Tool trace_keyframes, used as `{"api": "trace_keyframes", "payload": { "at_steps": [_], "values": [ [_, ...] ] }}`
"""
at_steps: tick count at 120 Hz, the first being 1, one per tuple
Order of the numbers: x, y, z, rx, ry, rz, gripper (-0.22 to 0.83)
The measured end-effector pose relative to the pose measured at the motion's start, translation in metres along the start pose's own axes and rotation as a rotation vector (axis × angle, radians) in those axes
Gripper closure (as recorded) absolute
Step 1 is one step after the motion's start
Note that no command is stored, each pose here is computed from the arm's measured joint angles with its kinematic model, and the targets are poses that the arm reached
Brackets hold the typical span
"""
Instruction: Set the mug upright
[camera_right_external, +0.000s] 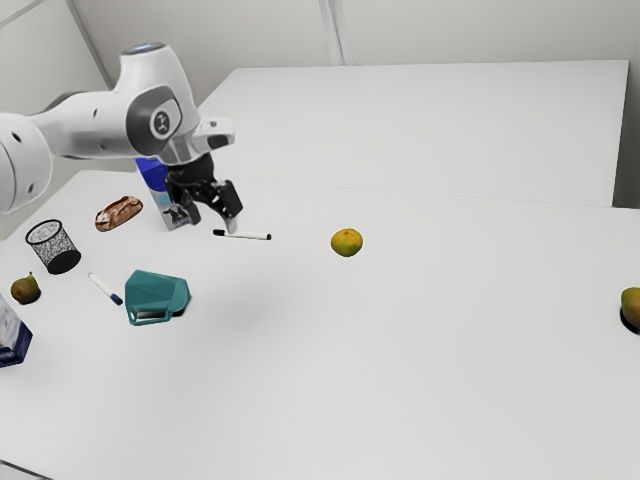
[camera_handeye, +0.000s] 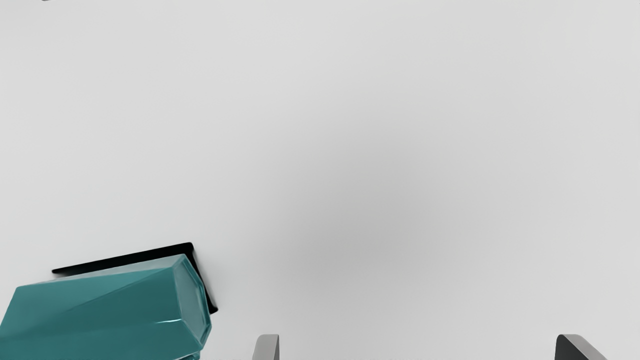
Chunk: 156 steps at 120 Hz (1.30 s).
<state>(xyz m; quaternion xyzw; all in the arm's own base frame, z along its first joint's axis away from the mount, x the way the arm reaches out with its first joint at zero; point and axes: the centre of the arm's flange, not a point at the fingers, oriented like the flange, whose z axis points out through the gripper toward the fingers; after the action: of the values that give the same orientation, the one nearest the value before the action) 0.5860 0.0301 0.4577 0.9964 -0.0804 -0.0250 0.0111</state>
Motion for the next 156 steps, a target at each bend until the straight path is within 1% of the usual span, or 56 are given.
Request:
{"api": "trace_keyframes", "payload": {
  "at_steps": [15, 29, 46, 59, 77, 89, 109, 128, 156],
  "values": [
    [-0.005, -0.011, 0.002, -0.002, 0.002, -0.024, 0.00],
    [-0.018, -0.064, -0.005, -0.024, 0.022, -0.099, 0.00],
    [-0.024, -0.120, 0.023, -0.069, -0.004, -0.149, 0.00],
    [-0.040, -0.165, 0.042, -0.120, -0.013, -0.190, 0.00],
    [-0.059, -0.200, 0.060, -0.170, -0.022, -0.188, 0.00],
    [-0.066, -0.223, 0.068, -0.195, -0.032, -0.176, 0.00],
    [-0.067, -0.255, 0.079, -0.260, -0.032, -0.148, 0.00],
    [-0.074, -0.266, 0.097, -0.363, -0.022, -0.130, 0.00],
    [-0.088, -0.283, 0.138, -0.537, -0.004, -0.143, 0.00]
  ]
}}
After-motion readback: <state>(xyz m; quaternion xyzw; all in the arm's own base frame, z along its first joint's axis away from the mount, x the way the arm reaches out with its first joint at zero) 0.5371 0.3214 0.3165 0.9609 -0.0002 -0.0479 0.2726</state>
